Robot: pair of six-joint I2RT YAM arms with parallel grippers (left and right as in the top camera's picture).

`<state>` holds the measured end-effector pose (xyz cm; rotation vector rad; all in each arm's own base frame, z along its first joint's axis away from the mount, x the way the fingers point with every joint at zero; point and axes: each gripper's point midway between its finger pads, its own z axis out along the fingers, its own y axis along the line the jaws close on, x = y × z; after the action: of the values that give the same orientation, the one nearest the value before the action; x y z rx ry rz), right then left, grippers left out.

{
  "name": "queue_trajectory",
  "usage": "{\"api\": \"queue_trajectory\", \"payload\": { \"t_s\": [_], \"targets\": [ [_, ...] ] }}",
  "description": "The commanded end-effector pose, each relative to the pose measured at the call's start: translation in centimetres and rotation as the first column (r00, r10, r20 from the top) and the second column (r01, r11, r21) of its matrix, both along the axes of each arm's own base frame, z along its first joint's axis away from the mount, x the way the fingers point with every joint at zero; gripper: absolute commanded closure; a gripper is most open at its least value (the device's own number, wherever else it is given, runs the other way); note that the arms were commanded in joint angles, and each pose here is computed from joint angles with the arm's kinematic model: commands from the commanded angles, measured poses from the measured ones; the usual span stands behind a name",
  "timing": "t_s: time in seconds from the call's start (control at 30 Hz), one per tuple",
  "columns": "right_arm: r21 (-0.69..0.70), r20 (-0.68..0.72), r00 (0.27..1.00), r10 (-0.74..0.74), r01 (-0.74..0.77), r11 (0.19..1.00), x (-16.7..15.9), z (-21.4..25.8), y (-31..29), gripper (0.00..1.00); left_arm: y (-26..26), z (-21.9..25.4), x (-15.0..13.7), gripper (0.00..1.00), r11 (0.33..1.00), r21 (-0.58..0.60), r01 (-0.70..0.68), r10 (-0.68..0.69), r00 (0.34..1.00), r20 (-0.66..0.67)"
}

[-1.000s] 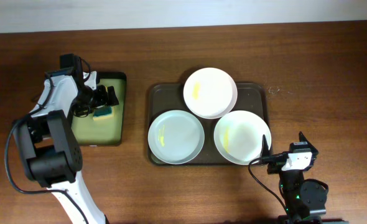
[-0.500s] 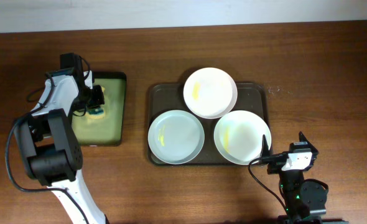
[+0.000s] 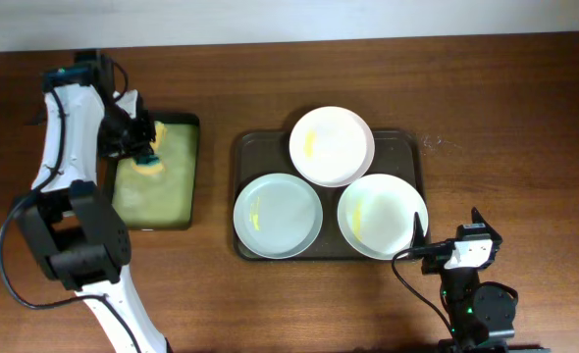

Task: Clean dirty plates on tray and stack at the side
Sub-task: 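Carry the sponge with the left gripper onto the pale green plate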

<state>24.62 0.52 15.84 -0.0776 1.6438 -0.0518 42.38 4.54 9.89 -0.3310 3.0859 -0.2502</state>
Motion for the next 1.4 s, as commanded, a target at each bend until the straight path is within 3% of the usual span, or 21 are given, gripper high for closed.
{"api": "queue_trajectory", "payload": {
  "t_s": [0.0,0.17,0.3,0.4,0.47,0.57,0.7,0.77,0.9,1.0,1.17,1.3,1.37],
  "targets": [
    [0.004,-0.005,1.000,-0.007,0.007,1.000,0.0,-0.3,-0.1,0.02,-0.1,3.8,0.5,1.00,1.000,-0.025,-0.004,0.005,0.999,0.049],
    [0.004,-0.005,1.000,-0.007,0.007,1.000,0.0,-0.3,-0.1,0.02,-0.5,7.3,-1.0,1.00,1.000,-0.023,-0.003,0.004,0.998,0.068],
    [0.004,-0.005,1.000,-0.007,0.007,1.000,0.0,-0.3,-0.1,0.02,0.1,2.5,-0.4,1.00,1.000,0.011,-0.002,0.001,0.999,0.046],
    [0.004,-0.005,1.000,-0.007,0.007,1.000,0.0,-0.3,-0.1,0.02,-0.9,-1.4,-0.8,1.00,0.998,-0.061,-0.003,0.005,0.999,0.034],
    [0.004,-0.005,1.000,-0.007,0.007,1.000,0.0,-0.3,-0.1,0.01,-1.0,-1.5,-1.1,1.00,0.997,-0.077,-0.008,0.010,1.000,0.022],
    [0.004,-0.005,1.000,-0.007,0.007,1.000,0.0,-0.3,-0.1,0.02,-1.3,1.9,-1.1,1.00,0.996,-0.091,-0.006,0.010,0.999,0.043],
    [0.004,-0.005,1.000,-0.007,0.007,1.000,0.0,-0.3,-0.1,0.02,-1.8,10.4,-1.2,1.00,0.997,-0.079,0.013,0.001,0.983,0.184],
    [0.004,-0.005,1.000,-0.007,0.007,1.000,0.0,-0.3,-0.1,0.02,-2.7,13.4,-2.9,1.00,0.997,-0.069,0.034,-0.018,0.973,0.230],
    [0.004,-0.005,1.000,-0.007,0.007,1.000,0.0,-0.3,-0.1,0.02,-4.5,14.5,-7.4,1.00,0.994,-0.091,0.056,-0.045,0.992,0.119],
    [0.004,-0.005,1.000,-0.007,0.007,1.000,0.0,-0.3,-0.1,0.02,-9.3,12.7,-9.2,1.00,0.976,-0.118,0.181,-0.178,0.983,0.042],
    [0.004,-0.005,1.000,-0.007,0.007,1.000,0.0,-0.3,-0.1,0.02,-20.3,5.8,-12.8,1.00,0.879,-0.272,0.391,-0.417,0.908,-0.041],
    [0.004,-0.005,1.000,-0.007,0.007,1.000,0.0,-0.3,-0.1,0.02,-25.2,-1.6,-15.5,1.00,0.888,-0.246,0.389,-0.418,0.905,-0.078],
    [0.004,-0.005,1.000,-0.007,0.007,1.000,0.0,-0.3,-0.1,0.02,-25.0,-4.9,-15.6,1.00,0.928,-0.133,0.348,-0.359,0.930,-0.075]
  ]
}}
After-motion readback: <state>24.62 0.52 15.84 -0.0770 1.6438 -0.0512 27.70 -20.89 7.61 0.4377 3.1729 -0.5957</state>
